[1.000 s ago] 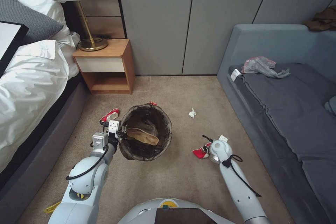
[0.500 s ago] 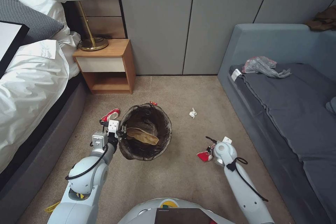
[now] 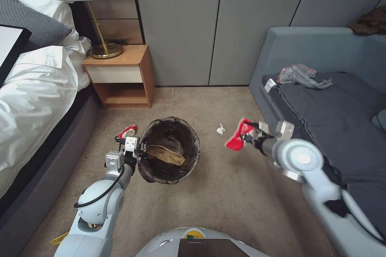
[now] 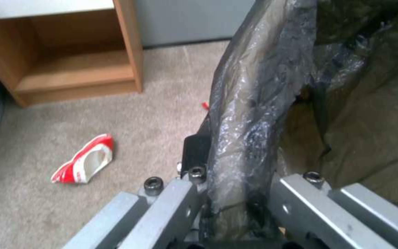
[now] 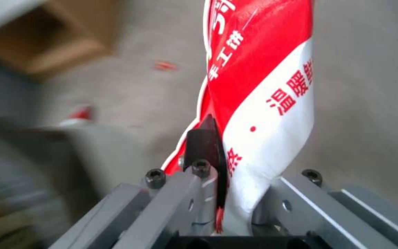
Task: Pick up the trash bin, then pick up the garbage from the floor and place it into the trash bin.
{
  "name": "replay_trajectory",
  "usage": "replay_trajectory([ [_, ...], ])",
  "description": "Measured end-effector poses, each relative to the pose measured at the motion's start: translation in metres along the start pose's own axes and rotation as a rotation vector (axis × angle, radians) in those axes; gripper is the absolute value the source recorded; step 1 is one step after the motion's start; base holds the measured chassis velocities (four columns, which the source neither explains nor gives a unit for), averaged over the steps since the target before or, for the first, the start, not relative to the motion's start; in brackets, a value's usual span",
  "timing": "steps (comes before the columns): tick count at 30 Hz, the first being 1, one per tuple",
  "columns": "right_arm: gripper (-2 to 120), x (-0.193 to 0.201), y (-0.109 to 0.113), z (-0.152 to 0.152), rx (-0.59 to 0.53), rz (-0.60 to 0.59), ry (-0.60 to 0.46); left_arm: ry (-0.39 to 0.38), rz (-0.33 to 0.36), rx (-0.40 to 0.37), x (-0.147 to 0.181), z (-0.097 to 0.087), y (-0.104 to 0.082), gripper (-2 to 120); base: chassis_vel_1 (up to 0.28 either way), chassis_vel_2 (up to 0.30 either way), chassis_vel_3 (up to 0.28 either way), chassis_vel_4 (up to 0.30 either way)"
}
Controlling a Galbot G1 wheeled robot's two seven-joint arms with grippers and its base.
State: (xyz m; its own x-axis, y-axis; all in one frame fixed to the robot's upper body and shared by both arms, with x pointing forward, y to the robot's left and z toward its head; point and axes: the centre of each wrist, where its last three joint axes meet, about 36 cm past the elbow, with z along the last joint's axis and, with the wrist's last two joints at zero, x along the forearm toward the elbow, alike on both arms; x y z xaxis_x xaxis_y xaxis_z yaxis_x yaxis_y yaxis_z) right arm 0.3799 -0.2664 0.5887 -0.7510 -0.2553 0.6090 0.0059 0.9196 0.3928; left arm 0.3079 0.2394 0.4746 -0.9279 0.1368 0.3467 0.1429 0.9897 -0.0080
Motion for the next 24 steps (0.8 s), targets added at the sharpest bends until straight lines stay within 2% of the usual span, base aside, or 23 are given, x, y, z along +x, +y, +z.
replay_trajectory([
  [3, 0, 0.04, 0.024, -0.025, 0.093, -0.137, -0.006, 0.007, -0.002, 0.014, 0.007, -0.008, -0.005, 2, 0.0, 0.0, 0.0, 0.0],
  [4, 0, 0.04, 0.024, -0.025, 0.093, -0.137, -0.006, 0.007, -0.002, 0.014, 0.007, -0.008, -0.005, 2, 0.0, 0.0, 0.0, 0.0],
  [6, 0, 0.061, 0.038, -0.04, 0.146, -0.215, 0.008, 0.056, -0.019, 0.028, 0.013, -0.014, -0.009, 2, 0.0, 0.0, 0.0, 0.0],
  [10, 0, 0.082, 0.054, -0.058, 0.196, -0.307, 0.007, 0.066, -0.037, 0.033, 0.018, -0.02, -0.009, 2, 0.0, 0.0, 0.0, 0.0],
  [14, 0, 0.09, 0.061, -0.063, 0.219, -0.356, 0.008, 0.066, -0.042, 0.02, 0.018, -0.021, -0.008, 2, 0.0, 0.0, 0.0, 0.0],
  [16, 0, 0.101, 0.071, -0.065, 0.263, -0.44, 0.026, 0.068, -0.044, 0.004, 0.016, -0.021, -0.005, 2, 0.0, 0.0, 0.0, 0.0],
  [24, 0, 0.092, 0.084, -0.066, 0.325, -0.543, 0.101, 0.073, -0.014, -0.005, 0.005, -0.019, -0.006, 2, 0.0, 0.0, 0.0, 0.0],
])
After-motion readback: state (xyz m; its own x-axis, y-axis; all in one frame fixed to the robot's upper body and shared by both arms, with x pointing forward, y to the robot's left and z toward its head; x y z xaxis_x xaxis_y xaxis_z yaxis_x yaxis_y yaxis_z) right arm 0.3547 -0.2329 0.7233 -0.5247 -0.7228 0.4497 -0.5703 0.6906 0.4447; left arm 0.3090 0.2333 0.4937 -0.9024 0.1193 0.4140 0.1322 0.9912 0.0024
